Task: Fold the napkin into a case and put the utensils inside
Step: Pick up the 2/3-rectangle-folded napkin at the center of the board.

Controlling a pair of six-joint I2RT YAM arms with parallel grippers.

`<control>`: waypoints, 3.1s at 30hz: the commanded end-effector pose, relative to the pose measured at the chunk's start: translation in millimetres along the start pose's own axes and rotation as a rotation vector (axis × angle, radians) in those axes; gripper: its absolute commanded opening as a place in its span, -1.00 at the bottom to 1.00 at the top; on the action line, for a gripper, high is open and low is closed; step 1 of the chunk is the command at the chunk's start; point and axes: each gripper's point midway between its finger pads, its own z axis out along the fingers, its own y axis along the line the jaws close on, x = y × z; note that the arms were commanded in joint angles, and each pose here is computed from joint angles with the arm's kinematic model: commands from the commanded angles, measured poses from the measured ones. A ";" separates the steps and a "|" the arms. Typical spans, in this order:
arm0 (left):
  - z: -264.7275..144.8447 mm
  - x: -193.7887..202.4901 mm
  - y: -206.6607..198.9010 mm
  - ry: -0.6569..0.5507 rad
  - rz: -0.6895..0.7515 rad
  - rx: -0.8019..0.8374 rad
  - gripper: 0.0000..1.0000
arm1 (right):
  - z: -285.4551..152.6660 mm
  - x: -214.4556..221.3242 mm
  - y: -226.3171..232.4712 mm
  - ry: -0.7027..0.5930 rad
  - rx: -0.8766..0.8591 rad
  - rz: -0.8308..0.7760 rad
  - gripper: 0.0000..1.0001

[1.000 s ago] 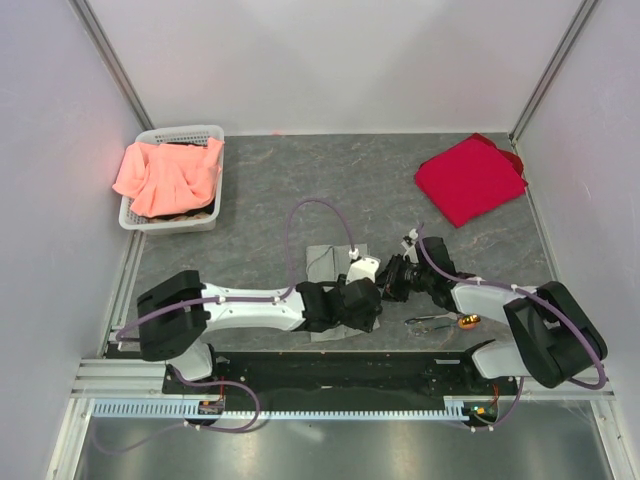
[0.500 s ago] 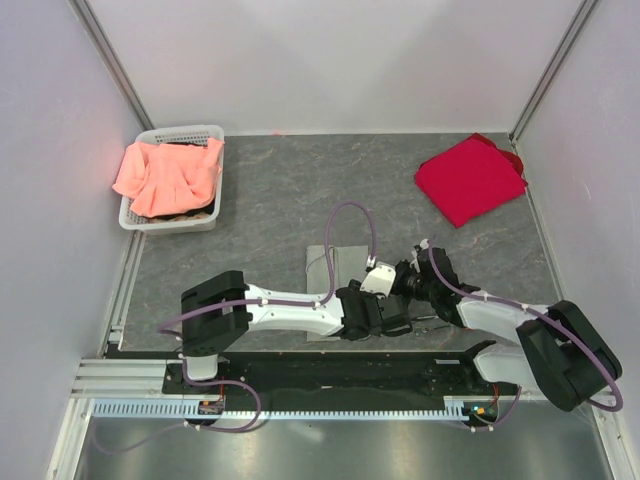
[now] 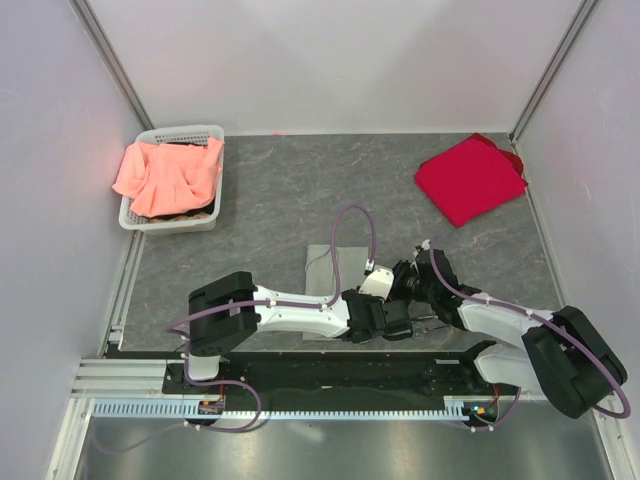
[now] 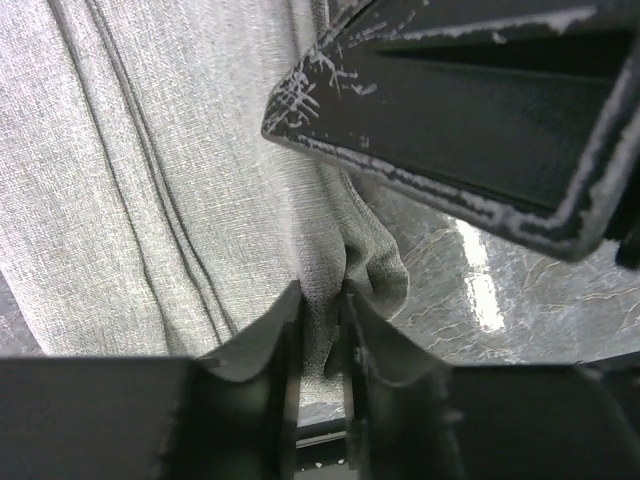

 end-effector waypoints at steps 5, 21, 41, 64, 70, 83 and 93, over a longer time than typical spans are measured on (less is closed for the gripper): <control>-17.2 -15.0 -5.0 -0.037 -0.058 0.059 -0.69 | 0.3 -18.0 -10.2 -0.028 0.096 -0.258 0.33; -37.0 -15.8 -3.4 0.030 -0.096 0.221 -0.73 | 23.3 -27.1 -1.5 0.073 0.043 -0.354 0.58; -44.8 -17.0 -39.5 0.090 -0.038 0.361 0.04 | -22.5 -56.4 -71.5 -0.048 0.398 -0.287 0.49; -45.1 -1.2 -50.6 0.075 -0.003 0.184 -0.17 | -46.1 -62.3 -67.9 -0.078 0.375 -0.318 0.49; -48.5 -1.2 -36.6 0.058 -0.021 0.145 -0.24 | -45.2 -60.1 -71.5 -0.072 0.376 -0.314 0.49; -26.9 23.8 -39.2 0.122 0.037 0.078 -0.20 | -45.7 -57.6 -69.6 -0.072 0.355 -0.310 0.48; -3.2 40.4 -40.1 0.157 0.064 0.055 -0.15 | -45.0 -56.6 -68.0 -0.071 0.343 -0.303 0.49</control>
